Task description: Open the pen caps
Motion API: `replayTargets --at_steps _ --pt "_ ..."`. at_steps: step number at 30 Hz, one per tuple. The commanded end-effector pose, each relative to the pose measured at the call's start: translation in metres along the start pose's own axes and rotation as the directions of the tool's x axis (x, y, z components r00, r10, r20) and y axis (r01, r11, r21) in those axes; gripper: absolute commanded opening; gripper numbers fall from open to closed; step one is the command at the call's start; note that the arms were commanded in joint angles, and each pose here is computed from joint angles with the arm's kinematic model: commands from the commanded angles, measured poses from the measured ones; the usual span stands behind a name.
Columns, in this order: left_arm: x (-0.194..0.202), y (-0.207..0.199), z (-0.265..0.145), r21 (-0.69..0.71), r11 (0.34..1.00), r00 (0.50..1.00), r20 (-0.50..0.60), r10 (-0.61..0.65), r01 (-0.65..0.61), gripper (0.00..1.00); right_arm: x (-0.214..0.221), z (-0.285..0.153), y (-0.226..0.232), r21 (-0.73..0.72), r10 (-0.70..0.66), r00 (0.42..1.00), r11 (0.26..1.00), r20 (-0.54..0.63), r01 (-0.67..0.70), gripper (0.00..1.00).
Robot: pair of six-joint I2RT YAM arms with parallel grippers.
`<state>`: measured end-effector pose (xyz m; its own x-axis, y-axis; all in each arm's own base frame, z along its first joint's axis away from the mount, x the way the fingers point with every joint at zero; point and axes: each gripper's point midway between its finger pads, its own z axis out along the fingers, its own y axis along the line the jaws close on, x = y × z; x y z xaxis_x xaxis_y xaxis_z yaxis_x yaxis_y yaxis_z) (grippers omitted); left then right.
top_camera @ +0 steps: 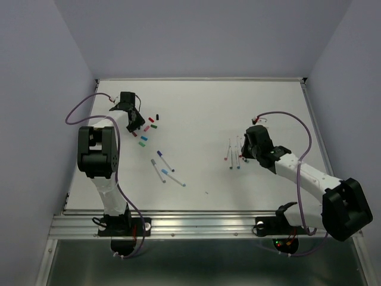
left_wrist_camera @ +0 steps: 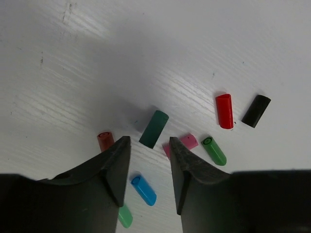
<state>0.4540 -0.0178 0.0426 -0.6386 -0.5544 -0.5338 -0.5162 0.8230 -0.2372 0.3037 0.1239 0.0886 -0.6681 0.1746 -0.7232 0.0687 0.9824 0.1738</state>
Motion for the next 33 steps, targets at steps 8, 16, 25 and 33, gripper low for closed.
replayTargets --at_steps 8,16,25,33 --pt "-0.039 -0.028 -0.06 0.143 0.989 0.995 0.099 0.011 -0.026 0.71 -0.041 -0.009 -0.007 0.043 0.011 0.995 0.999 0.096 -0.015 0.11" --pt "-0.029 -0.042 -0.149 0.371 0.927 0.979 0.203 -0.015 -0.062 0.99 -0.041 0.02 -0.005 0.092 -0.016 0.999 0.996 0.044 0.012 0.18" --pt "-0.002 -0.02 -0.174 0.41 0.912 0.973 0.218 -0.072 -0.025 0.99 -0.036 0.058 0.019 0.015 -0.124 0.992 0.992 -0.02 0.124 0.24" --pt "0.006 -0.025 -0.169 0.432 0.901 0.982 0.185 -0.05 -0.036 0.99 -0.032 0.064 0.027 -0.031 -0.16 0.986 0.987 -0.045 0.158 0.42"
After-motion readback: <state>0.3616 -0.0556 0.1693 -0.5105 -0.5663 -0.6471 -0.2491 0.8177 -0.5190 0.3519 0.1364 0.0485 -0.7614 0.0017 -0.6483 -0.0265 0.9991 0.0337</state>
